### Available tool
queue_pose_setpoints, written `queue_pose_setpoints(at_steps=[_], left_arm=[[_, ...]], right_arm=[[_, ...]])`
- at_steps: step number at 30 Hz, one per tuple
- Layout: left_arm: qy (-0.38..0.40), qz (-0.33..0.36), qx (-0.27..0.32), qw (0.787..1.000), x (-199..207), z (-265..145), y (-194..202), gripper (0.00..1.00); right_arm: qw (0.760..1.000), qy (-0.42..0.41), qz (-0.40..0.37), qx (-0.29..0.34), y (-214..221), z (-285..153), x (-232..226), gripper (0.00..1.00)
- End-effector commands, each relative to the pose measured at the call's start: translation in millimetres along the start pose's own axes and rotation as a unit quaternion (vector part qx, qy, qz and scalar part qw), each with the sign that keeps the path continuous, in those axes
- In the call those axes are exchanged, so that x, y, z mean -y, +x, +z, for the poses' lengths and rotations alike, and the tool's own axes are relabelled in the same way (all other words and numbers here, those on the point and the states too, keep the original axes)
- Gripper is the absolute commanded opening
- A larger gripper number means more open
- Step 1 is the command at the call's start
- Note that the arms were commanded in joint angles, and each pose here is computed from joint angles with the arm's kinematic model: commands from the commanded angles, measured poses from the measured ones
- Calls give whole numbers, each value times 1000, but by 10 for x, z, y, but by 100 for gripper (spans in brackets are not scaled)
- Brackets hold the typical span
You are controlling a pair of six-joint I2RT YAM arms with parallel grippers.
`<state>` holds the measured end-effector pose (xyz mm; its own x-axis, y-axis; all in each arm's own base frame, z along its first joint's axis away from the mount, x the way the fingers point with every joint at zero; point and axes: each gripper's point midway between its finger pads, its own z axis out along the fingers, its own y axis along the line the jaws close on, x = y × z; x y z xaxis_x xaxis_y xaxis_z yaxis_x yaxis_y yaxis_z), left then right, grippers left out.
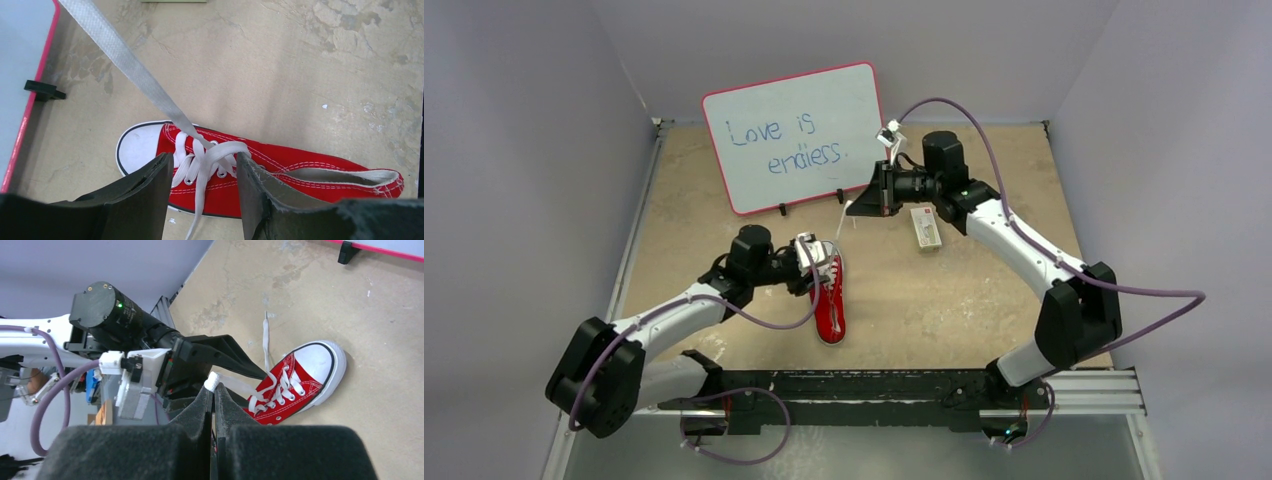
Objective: Tie the shoes
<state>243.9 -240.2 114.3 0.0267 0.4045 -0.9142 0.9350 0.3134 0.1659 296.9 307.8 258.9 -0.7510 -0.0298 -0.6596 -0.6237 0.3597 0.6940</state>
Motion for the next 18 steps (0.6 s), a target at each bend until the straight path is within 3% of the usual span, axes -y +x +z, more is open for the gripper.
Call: queue_pose_setpoints(at_steps=[1,18], left_arm=[[7,-15,26,1000,-15,100,-106,50],[-14,-64,35,997,-154,258,-101,49]], right_arm=[[999,-48,-7,11,-99,44,-162,0],[997,-80,8,-16,75,89,-270,0]])
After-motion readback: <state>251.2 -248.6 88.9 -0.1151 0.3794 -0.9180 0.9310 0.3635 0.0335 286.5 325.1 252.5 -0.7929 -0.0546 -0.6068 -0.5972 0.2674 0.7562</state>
